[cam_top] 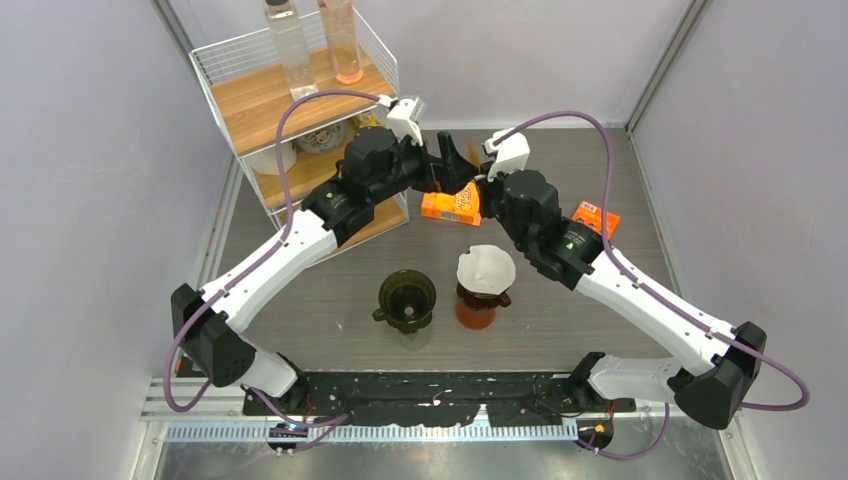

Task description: Place the coffee filter in the dripper

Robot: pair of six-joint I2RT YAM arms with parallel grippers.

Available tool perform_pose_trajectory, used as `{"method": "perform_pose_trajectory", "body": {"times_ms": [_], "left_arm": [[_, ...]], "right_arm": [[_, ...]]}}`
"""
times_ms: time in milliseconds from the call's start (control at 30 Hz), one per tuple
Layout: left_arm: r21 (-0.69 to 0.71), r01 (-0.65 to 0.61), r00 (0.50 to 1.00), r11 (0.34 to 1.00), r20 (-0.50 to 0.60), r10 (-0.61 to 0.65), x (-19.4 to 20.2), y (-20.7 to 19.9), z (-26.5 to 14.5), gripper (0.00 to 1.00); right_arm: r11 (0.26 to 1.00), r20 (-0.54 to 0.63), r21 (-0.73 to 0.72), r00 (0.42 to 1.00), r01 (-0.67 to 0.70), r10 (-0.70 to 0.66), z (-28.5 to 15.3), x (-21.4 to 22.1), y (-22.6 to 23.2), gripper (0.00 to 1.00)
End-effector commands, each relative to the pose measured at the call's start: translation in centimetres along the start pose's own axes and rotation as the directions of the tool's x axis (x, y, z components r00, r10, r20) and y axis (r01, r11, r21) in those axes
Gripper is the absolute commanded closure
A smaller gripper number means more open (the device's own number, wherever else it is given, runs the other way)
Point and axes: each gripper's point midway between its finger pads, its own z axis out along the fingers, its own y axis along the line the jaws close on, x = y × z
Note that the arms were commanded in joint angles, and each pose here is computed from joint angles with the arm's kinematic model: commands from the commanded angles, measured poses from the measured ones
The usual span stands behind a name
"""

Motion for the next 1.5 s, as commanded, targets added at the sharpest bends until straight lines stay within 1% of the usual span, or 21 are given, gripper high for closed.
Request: {"method": "perform_pose_trajectory", "body": {"times_ms": [0, 300, 400, 567, 767, 900, 1067, 1167, 1233, 1300, 1367, 1433, 1467], "left_arm": [[-0.046, -0.051, 0.997, 0.998, 0.049, 0.053, -1.5, 0.3, -0.7, 0.0], [-0.104, -0.076, 0.996, 0.992, 0.049, 0.081, -1.2, 1.2, -0.8, 0.0], [-0.189, -0.098, 0.991, 0.977, 0.067, 0.112, -1.5, 2.2, -0.8, 0.01], [-0.258, -0.118, 0.986, 0.959, 0.085, 0.144, -1.9, 2.4, -0.6, 0.0], [-0.252, -0.121, 0.987, 0.96, 0.073, 0.143, -1.6, 1.8, 0.4, 0.01], [-0.242, -0.113, 0.989, 0.964, 0.063, 0.132, -1.3, 1.7, 0.9, 0.13], [-0.211, -0.102, 0.992, 0.972, 0.044, 0.114, -0.9, 1.1, 1.5, 0.3], [-0.22, -0.098, 0.993, 0.971, 0.046, 0.11, -0.8, 1.3, 1.6, 0.38], [-0.219, -0.09, 0.993, 0.972, 0.049, 0.103, -0.9, 1.3, 1.7, 0.46], [-0.22, -0.082, 0.994, 0.972, 0.055, 0.096, -1.0, 1.2, 1.6, 0.6], [-0.242, -0.072, 0.994, 0.968, 0.059, 0.089, -1.1, 1.5, 1.4, 0.72], [-0.271, -0.069, 0.994, 0.96, 0.062, 0.089, -1.2, 2.0, 1.0, 0.79], [-0.292, -0.071, 0.994, 0.954, 0.062, 0.093, -1.2, 2.4, 0.8, 0.8]], "right_arm": [[0.998, 0.098, -0.01, 0.994, -0.056, 0.057, -1.1, -3.8, -0.2, 0.95], [0.997, 0.104, -0.028, 0.991, -0.077, 0.08, -1.7, -4.1, -0.1, 0.95], [0.996, 0.116, -0.015, 0.99, -0.084, 0.086, -1.8, -4.3, -0.4, 0.95], [0.997, 0.122, -0.036, 0.99, -0.071, 0.075, -1.6, -4.4, 0.1, 0.95], [0.996, 0.119, -0.069, 0.991, -0.059, 0.067, -1.1, -4.3, 0.9, 0.95], [0.996, 0.131, -0.057, 0.988, -0.069, 0.076, -1.1, -4.5, 0.7, 0.95], [0.997, 0.138, -0.008, 0.987, -0.077, 0.078, -0.9, -4.5, -0.1, 0.95], [0.997, 0.137, -0.019, 0.987, -0.08, 0.081, -1.0, -4.5, 0.0, 0.95], [0.997, 0.134, -0.029, 0.988, -0.078, 0.082, -1.0, -4.5, 0.2, 0.95], [0.997, 0.13, -0.026, 0.989, -0.072, 0.074, -0.8, -4.4, 0.2, 0.95], [0.998, 0.125, -0.009, 0.99, -0.064, 0.065, -0.7, -4.2, 0.0, 0.95], [0.998, 0.113, 0.025, 0.992, -0.058, 0.055, -0.5, -4.0, -0.6, 0.95], [0.998, 0.109, 0.039, 0.993, -0.058, 0.053, -0.4, -3.9, -1.0, 0.95]]}}
